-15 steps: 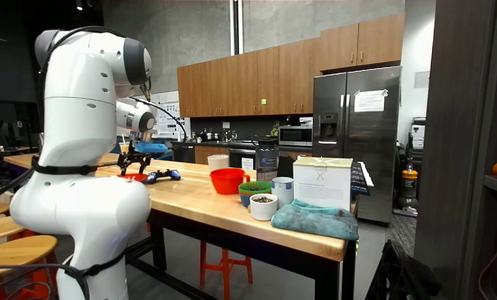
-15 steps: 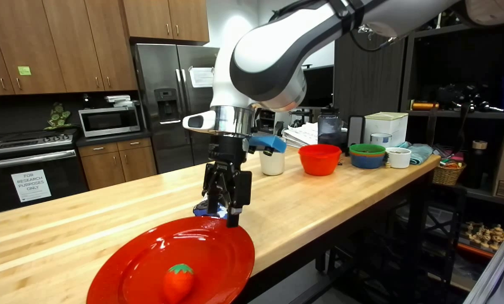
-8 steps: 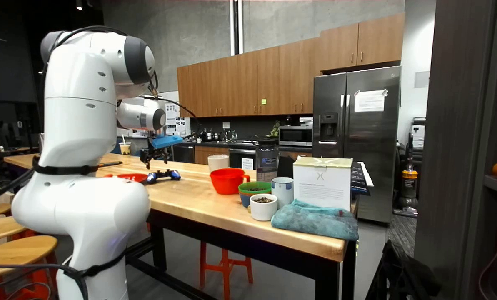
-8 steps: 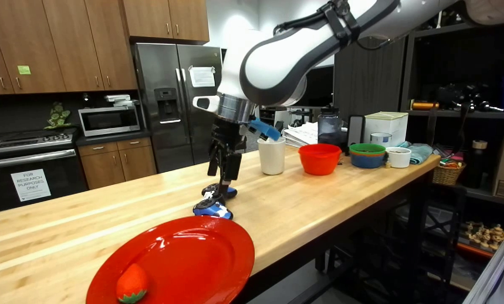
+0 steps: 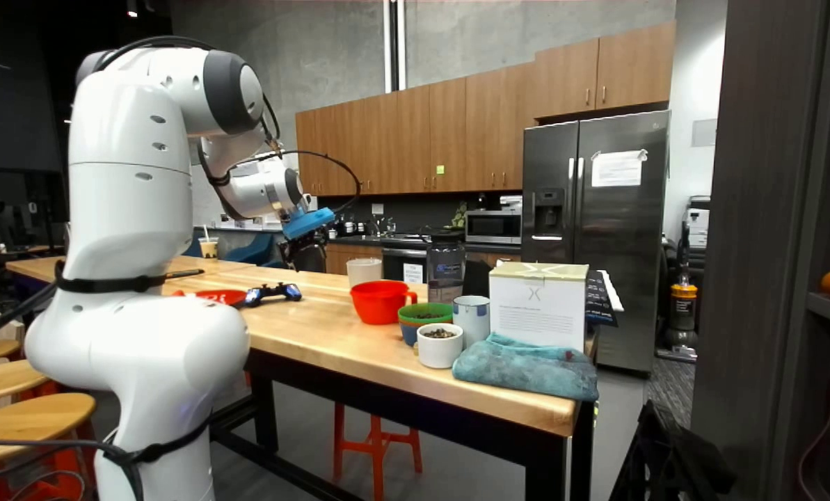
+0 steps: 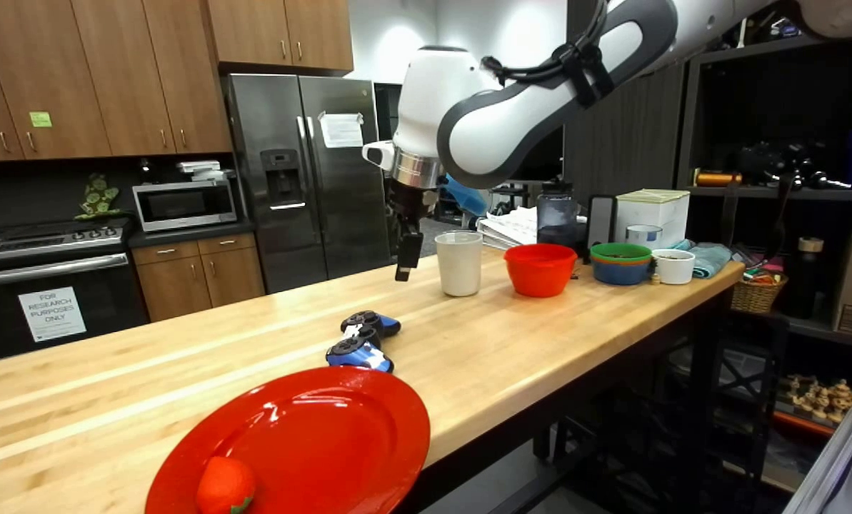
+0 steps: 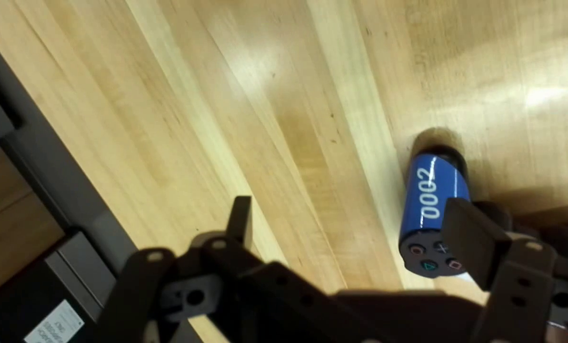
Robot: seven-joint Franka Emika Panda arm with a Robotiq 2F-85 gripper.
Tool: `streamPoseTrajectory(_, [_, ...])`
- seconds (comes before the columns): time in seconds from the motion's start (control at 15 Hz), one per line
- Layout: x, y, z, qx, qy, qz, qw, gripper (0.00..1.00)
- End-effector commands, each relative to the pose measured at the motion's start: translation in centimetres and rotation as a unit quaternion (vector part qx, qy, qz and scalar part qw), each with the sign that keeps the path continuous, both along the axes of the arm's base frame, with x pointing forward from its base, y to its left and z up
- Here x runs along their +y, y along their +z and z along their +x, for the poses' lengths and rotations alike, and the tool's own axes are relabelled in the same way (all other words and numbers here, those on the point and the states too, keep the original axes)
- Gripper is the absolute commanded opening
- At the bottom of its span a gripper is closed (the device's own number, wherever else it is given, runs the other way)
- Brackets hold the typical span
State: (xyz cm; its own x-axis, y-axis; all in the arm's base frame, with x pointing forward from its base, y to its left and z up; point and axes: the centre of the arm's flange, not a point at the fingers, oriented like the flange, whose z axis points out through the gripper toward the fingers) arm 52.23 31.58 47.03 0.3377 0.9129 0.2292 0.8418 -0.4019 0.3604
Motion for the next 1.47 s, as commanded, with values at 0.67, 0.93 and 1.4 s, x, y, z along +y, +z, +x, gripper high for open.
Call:
streamPoseTrajectory(0.67, [-6.1, 3.2, -2.3, 0.094, -0.155, -0.063, 0.9814, 1.0])
streamPoseTrajectory(0.93, [-7.0, 2.9, -3.0, 0.116, -0.186, -0.07, 0.9731, 1.0])
streamPoseTrajectory(1.4, [-7.5, 0.9, -4.6, 0.128, -0.238, -0.065, 0.9606, 1.0])
